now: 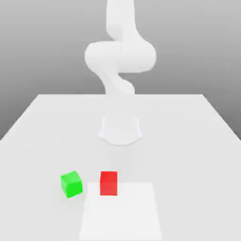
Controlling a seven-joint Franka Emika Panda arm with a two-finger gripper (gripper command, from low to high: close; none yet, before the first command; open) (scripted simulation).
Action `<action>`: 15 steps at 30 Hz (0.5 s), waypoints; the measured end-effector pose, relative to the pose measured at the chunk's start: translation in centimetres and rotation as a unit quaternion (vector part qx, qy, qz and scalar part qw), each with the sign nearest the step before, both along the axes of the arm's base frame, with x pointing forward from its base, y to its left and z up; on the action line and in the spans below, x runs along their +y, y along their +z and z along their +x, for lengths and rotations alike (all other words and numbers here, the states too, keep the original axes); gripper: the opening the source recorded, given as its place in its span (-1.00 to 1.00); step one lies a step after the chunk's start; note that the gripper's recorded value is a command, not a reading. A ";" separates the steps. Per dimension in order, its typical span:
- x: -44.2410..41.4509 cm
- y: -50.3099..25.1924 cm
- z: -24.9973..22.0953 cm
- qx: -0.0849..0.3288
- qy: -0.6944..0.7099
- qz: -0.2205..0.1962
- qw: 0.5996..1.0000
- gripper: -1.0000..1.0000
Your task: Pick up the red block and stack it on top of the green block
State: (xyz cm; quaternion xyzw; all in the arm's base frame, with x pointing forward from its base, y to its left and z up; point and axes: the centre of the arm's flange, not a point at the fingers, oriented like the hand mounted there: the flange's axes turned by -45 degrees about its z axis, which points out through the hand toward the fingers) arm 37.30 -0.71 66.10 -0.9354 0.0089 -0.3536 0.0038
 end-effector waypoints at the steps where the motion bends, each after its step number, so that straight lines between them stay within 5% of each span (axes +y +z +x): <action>1: -0.3 -2.5 1.1 0.019 -0.001 0.001 1.000 0.00; 8: -1.8 -19.9 4.4 0.147 -0.002 0.003 0.989 0.00; 15: -2.5 -37.7 -0.1 0.288 -0.001 0.001 0.958 0.00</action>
